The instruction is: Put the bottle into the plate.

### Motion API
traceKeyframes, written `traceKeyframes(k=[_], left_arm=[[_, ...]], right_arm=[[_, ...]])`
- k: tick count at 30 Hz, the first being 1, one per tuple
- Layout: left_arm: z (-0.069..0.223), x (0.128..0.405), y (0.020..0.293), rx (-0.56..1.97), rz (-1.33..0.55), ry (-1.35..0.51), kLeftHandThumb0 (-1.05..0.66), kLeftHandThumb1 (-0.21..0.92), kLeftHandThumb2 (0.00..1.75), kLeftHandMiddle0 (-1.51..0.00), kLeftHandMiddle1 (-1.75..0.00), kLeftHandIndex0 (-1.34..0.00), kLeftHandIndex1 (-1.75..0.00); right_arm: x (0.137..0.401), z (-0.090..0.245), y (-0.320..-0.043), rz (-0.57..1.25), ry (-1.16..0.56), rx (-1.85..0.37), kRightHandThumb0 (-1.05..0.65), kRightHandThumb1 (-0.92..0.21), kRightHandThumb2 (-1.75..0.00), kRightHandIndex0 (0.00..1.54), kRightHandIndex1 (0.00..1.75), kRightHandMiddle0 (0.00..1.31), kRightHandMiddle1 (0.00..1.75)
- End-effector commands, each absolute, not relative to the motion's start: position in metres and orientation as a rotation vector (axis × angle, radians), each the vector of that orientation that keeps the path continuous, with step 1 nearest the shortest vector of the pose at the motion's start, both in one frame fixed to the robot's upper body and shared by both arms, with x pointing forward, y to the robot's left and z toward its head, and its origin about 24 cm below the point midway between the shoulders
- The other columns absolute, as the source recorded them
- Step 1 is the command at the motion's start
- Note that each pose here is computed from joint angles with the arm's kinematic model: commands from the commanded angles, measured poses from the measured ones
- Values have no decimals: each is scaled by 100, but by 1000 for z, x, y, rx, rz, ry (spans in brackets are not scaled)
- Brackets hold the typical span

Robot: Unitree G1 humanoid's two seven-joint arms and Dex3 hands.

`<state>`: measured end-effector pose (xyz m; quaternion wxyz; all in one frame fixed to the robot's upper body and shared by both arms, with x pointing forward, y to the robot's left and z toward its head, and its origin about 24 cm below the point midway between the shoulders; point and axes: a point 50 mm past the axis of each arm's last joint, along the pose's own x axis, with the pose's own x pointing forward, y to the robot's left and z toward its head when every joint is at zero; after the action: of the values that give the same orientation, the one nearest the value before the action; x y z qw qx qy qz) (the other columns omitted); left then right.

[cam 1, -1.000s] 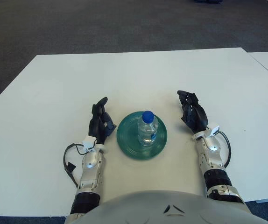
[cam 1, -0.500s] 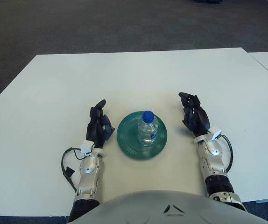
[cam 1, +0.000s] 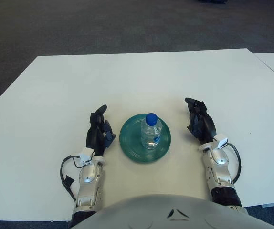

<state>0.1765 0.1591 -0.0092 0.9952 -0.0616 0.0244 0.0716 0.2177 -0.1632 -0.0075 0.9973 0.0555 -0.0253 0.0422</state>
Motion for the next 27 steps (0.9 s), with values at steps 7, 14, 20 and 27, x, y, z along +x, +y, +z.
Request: traceKeyframes(k=[7, 14, 20, 27], left_arm=[[-30, 160, 156, -113, 153, 215, -84, 92, 84, -55, -6, -6, -94], [-27, 159, 157, -130, 151, 200, -83, 92, 83, -54, -4, -5, -95], [-31, 160, 157, -130, 134, 194, -83, 92, 81, -54, -4, -6, -95], [-31, 160, 154, -126, 133, 192, -82, 92, 84, -54, -4, -7, -96]], right_arm=[[177, -55, -165, 42, 233, 196, -70, -92, -81, 43, 0, 1, 90], [178, -51, -165, 47, 217, 185, -70, -92, -83, 41, 0, 0, 90], [177, -50, -167, 49, 214, 171, -68, -92, -84, 41, 0, 0, 90], [180, -48, -170, 39, 212, 153, -69, -92, -85, 41, 0, 0, 90]])
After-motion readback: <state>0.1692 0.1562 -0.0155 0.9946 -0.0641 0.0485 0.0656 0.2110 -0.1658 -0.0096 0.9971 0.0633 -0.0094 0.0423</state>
